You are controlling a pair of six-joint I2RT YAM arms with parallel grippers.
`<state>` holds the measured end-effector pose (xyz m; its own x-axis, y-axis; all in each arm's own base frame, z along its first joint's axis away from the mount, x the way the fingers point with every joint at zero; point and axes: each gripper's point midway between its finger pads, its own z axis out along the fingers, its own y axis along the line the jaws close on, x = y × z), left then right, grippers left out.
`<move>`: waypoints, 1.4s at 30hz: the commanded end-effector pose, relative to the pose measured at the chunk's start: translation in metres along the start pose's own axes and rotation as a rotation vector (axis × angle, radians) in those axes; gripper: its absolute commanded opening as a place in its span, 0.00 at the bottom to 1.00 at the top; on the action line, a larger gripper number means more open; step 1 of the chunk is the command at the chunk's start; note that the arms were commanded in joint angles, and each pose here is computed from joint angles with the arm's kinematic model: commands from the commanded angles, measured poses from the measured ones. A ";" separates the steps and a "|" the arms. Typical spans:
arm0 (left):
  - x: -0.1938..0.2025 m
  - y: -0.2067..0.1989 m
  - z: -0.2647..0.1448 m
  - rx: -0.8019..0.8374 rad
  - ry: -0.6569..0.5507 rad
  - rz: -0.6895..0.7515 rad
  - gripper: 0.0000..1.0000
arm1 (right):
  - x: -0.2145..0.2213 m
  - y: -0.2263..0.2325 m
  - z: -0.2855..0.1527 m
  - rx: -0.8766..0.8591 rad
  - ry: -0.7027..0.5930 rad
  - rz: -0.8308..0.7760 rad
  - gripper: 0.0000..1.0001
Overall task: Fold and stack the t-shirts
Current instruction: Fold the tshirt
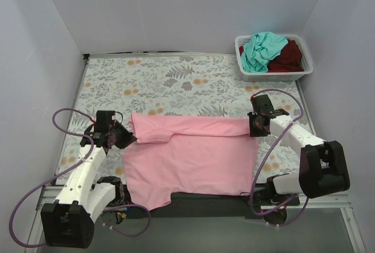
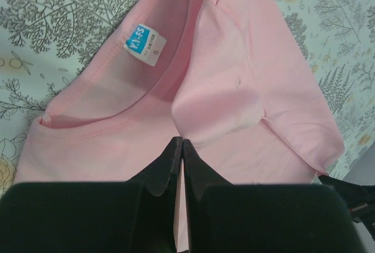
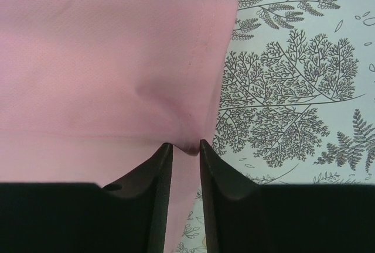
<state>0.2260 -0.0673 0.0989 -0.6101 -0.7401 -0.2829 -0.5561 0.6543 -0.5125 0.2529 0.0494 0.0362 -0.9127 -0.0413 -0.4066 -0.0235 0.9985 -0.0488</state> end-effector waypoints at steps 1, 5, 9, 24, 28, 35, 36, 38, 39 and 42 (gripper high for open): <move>0.015 0.012 0.001 -0.019 0.045 -0.045 0.00 | -0.015 0.003 -0.014 -0.019 -0.055 0.019 0.32; 0.022 0.012 0.002 -0.008 0.072 -0.072 0.00 | -0.030 0.008 -0.027 -0.053 -0.113 0.031 0.50; 0.033 0.014 0.005 0.003 0.121 -0.099 0.00 | -0.047 0.016 -0.041 -0.101 -0.180 0.039 0.55; 0.025 0.018 -0.014 -0.017 0.050 -0.095 0.16 | -0.059 0.020 -0.036 -0.131 -0.244 0.087 0.60; 0.013 0.017 -0.024 -0.035 -0.003 -0.063 0.30 | -0.066 0.021 -0.032 -0.155 -0.247 0.109 0.59; -0.023 -0.014 -0.021 0.018 -0.089 0.054 0.50 | -0.071 0.017 -0.021 -0.196 -0.240 0.163 0.51; -0.032 -0.027 -0.017 0.053 -0.108 0.071 0.48 | -0.075 0.016 -0.020 -0.202 -0.253 0.175 0.48; -0.039 -0.038 0.000 0.045 -0.066 0.090 0.43 | -0.072 0.014 -0.015 -0.229 -0.239 0.207 0.45; -0.045 -0.044 0.008 0.050 -0.067 0.095 0.42 | -0.071 0.014 -0.013 -0.235 -0.236 0.219 0.44; -0.055 -0.052 0.037 0.028 -0.041 0.098 0.29 | -0.069 0.009 -0.004 -0.264 -0.219 0.266 0.42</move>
<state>0.2744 -0.0646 0.1079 -0.6368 -0.7036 -0.3152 -0.5376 0.6983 -0.4726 0.3064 0.0576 0.0697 -0.8071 0.1892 -0.5593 0.0670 0.9705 0.2316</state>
